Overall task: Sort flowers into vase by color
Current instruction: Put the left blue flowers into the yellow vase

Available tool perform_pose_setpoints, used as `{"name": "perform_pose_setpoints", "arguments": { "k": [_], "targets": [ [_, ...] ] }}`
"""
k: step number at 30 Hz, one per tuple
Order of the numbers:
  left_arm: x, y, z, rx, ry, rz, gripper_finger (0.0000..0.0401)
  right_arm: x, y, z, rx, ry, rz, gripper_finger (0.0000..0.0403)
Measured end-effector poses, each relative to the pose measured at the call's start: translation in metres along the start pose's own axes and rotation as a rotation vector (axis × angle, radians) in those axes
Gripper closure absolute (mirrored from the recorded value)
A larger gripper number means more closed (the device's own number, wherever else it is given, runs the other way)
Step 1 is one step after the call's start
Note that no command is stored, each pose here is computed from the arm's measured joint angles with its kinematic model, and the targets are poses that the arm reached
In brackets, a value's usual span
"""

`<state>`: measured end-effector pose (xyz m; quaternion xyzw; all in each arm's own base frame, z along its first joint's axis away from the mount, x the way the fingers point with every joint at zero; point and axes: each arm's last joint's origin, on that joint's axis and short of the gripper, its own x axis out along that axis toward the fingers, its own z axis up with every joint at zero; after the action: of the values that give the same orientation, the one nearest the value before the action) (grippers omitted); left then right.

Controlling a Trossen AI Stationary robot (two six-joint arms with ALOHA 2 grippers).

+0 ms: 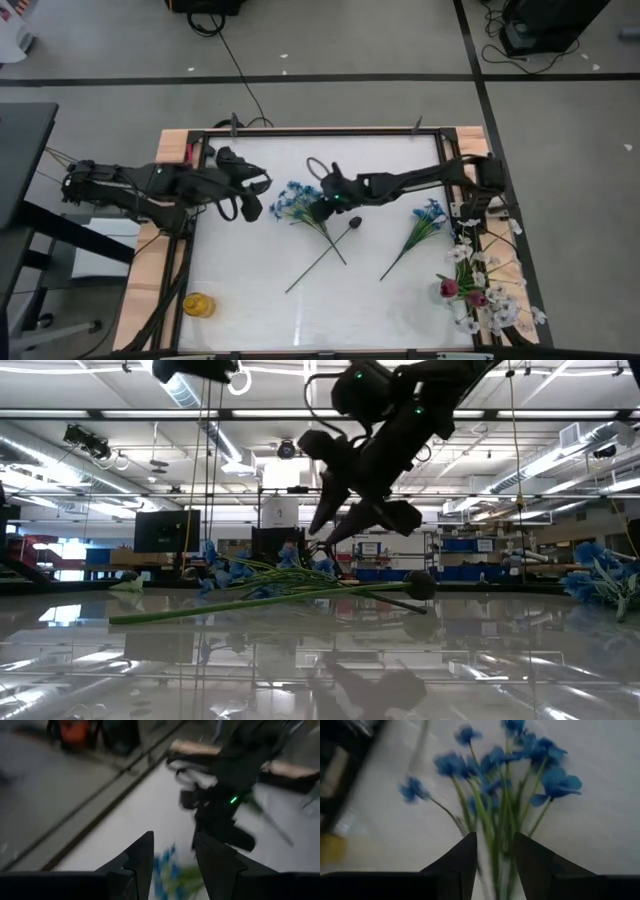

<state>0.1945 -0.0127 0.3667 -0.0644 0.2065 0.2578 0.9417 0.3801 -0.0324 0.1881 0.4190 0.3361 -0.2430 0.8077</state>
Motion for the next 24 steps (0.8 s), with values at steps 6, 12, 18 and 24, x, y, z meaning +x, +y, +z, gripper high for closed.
{"name": "perform_pose_setpoints", "arguments": {
  "k": [6, 12, 18, 24],
  "targets": [
    [0.002, 0.008, -0.013, -0.089, 0.139, 0.045, 0.0253, 0.019, 0.010, -0.016, -0.241, 0.134, -0.047, 0.0255],
    [0.009, 0.004, -0.017, -0.074, 0.194, 0.034, 0.0253, 0.039, 0.003, -0.035, -0.253, 0.207, -0.126, 0.0200],
    [0.021, -0.001, -0.021, -0.044, 0.233, 0.043, 0.0253, 0.046, -0.001, -0.042, -0.232, 0.233, -0.168, 0.0183],
    [0.028, -0.008, -0.017, -0.074, 0.190, 0.024, 0.0253, 0.041, 0.000, -0.041, -0.235, 0.210, -0.184, 0.0312]
  ]
}}
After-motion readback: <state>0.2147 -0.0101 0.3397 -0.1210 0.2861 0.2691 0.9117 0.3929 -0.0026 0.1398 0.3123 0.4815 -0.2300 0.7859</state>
